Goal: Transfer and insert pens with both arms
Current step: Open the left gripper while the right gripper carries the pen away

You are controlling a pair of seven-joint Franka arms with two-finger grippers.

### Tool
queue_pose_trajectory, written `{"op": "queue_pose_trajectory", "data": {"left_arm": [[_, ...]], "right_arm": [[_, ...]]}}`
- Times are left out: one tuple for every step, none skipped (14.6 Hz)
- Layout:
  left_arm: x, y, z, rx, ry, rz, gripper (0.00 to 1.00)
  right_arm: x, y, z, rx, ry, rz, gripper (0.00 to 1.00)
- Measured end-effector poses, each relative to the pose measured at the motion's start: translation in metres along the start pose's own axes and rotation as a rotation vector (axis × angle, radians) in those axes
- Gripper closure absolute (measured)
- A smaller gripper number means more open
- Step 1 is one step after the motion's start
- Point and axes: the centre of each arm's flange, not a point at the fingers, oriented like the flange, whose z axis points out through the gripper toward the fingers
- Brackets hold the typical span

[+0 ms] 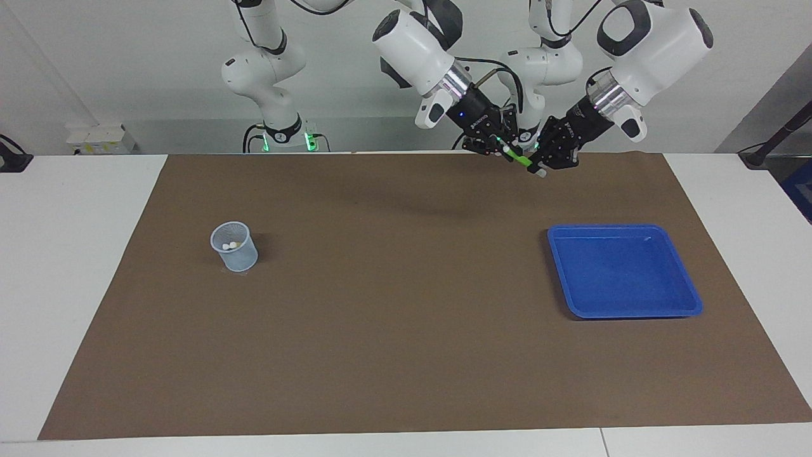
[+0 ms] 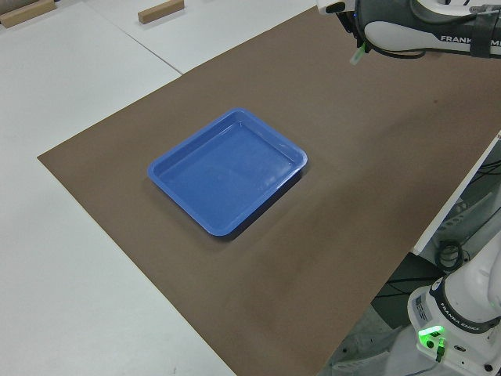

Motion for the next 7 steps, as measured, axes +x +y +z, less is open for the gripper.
{"op": "queue_pose_trajectory", "data": {"left_arm": [[0.0,0.0,0.0,0.0,0.0,0.0,0.83],[0.0,0.0,0.0,0.0,0.0,0.0,0.83],[0.0,0.0,0.0,0.0,0.0,0.0,0.83],[0.0002,0.0,0.0002,0.0,0.0,-0.001,0.83],[0.0003,0.0,0.0004,0.0,0.0,-0.001,0.83],[0.0003,0.0,0.0006,-0.001,0.0,-0.001,0.83],[0.0001,-0.0001,0.001,0.0,0.0,0.0,0.78]], "right_arm": [[0.0,0.0,0.0,0.0,0.0,0.0,0.82],[0.0001,0.0001,0.0,0.0,0.0,0.0,0.82],[0.0001,0.0001,0.0001,0.0,0.0,0.0,0.82],[0.0001,0.0002,0.0003,0.0,0.0,0.0,0.82],[0.0002,0.0004,0.0004,-0.001,0.0,0.0,0.82],[0.0003,0.0006,0.0006,-0.001,0.0,0.001,0.82],[0.0009,0.0013,0.001,-0.002,0.0,0.002,0.82]]}}
